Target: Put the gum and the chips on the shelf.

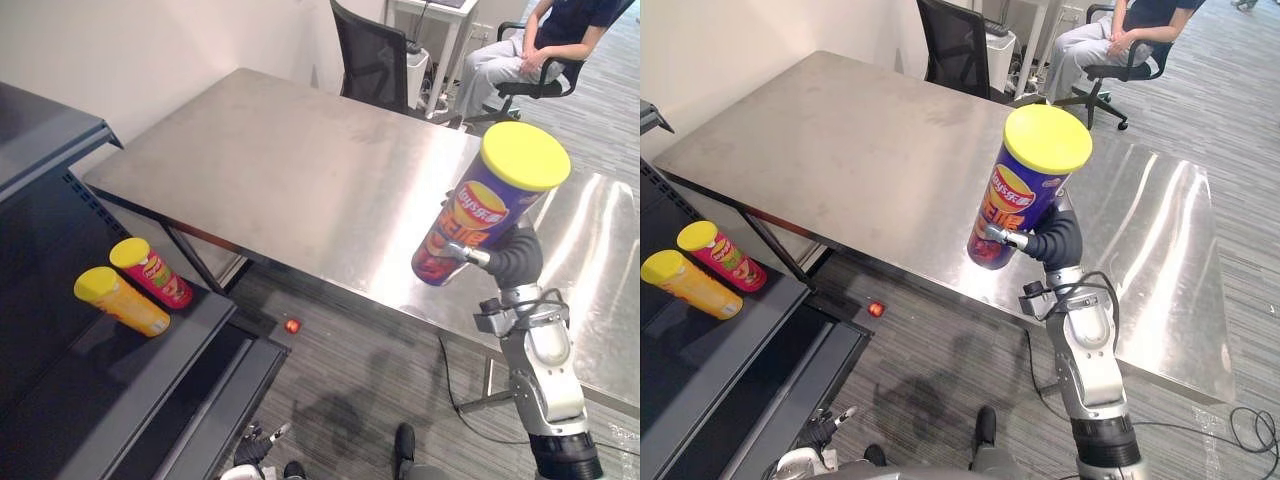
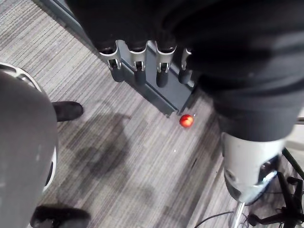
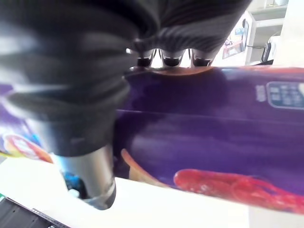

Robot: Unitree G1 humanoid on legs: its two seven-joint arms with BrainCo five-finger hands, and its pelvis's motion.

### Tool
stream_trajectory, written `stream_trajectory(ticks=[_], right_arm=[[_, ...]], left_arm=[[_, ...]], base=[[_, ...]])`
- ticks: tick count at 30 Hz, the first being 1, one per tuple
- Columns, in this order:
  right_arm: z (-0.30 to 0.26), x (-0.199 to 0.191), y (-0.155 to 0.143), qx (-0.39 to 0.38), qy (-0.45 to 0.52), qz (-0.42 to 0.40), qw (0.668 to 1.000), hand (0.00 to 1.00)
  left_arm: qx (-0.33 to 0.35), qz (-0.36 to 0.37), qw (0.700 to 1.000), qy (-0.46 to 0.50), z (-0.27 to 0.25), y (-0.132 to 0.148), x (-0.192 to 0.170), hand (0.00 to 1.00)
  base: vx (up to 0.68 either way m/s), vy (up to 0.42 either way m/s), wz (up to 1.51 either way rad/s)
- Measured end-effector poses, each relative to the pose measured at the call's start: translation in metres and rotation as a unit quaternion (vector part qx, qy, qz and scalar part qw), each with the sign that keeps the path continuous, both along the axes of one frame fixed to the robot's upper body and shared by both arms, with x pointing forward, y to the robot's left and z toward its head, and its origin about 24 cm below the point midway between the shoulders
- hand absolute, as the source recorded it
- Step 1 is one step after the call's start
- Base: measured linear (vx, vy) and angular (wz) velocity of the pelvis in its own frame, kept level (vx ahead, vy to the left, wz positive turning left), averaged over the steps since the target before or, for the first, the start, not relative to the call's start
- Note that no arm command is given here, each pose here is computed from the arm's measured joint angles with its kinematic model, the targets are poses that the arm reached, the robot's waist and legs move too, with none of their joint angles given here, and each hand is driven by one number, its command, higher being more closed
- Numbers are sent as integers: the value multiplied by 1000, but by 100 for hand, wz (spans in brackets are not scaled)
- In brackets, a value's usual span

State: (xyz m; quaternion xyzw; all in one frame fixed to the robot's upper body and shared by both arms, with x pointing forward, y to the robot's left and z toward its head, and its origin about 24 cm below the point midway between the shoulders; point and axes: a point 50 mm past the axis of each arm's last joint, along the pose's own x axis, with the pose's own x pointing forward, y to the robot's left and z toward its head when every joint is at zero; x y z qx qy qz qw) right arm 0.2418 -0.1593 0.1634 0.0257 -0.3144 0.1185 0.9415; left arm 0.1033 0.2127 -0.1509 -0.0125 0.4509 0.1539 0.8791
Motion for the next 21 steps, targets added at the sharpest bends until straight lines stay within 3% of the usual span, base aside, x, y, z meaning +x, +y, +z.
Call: stream_trajectory(ticks=[10, 16, 21], right_arm=[[-11, -3, 8, 10, 23, 14, 1000, 100], [-10, 6, 14, 34, 26, 3, 999, 100], [4, 12, -19, 46, -5, -82, 996, 100]], left_arm=[[-26, 52, 998, -10, 0, -1, 0, 0], [-37, 85, 995, -22, 1, 1, 1, 0], [-37, 112, 993, 1, -4, 7, -19, 0]], base=[[-49, -15, 18], [-54, -180, 145], [-64, -186, 135]])
